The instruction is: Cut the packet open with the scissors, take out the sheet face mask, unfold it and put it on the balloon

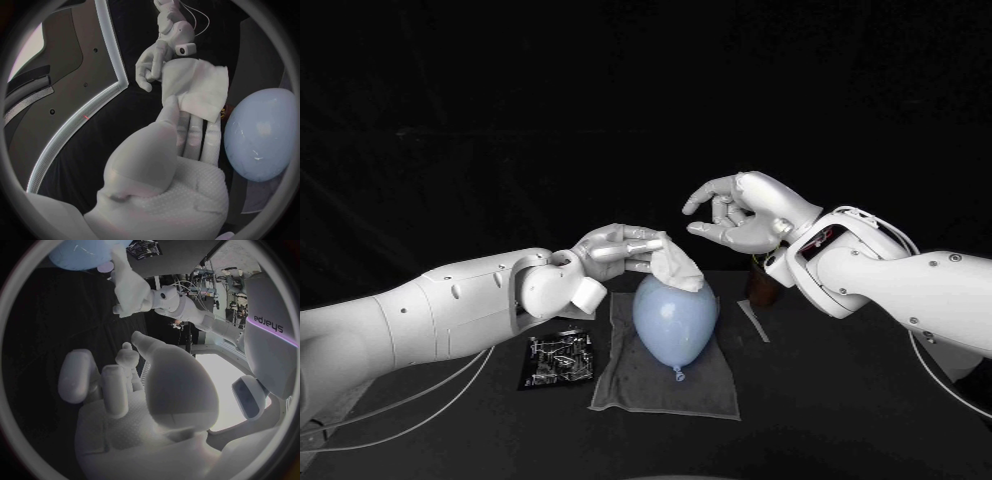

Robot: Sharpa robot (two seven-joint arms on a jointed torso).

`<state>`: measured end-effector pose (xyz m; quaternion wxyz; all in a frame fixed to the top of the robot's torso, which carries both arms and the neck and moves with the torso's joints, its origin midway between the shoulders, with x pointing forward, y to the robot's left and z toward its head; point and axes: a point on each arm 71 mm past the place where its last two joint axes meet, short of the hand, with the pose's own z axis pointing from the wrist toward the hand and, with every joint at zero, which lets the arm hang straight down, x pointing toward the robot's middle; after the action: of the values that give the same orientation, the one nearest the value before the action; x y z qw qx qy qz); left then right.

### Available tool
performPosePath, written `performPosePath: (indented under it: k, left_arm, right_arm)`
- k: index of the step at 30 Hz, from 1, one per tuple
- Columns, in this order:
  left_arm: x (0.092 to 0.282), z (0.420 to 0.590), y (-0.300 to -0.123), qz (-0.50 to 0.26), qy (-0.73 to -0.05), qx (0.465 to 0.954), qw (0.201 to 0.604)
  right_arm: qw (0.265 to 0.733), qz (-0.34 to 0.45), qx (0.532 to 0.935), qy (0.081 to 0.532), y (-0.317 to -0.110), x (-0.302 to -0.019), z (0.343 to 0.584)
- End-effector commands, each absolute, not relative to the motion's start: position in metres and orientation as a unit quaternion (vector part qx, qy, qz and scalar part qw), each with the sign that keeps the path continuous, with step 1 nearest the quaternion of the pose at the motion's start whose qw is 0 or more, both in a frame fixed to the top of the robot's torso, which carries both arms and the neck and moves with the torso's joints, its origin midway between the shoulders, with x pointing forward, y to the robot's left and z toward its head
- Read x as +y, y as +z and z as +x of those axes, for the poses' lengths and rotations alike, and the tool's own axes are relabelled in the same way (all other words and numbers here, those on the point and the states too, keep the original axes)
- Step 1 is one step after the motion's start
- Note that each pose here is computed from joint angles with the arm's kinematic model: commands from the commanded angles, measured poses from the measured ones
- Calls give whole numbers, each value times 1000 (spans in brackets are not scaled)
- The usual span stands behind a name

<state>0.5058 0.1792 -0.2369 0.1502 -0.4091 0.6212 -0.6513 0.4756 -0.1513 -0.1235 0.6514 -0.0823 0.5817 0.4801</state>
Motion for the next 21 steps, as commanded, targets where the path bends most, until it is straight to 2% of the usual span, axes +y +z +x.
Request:
performPosePath:
  k: [1,11,15,21]
  left_arm:
    - [181,507,-238,-409,-628,636,183]
    - [180,505,-241,-412,-604,654,195]
    - [180,504,-242,-419,-588,661,205]
    - [184,506,-245,-440,-552,667,237]
  right_arm:
    - [653,-70,588,472,-126,-156,480]
    - [647,-42,634,421,-138,-165,495]
    - [659,-16,638,397,-141,-172,500]
    - [660,-7,642,390,-144,-175,497]
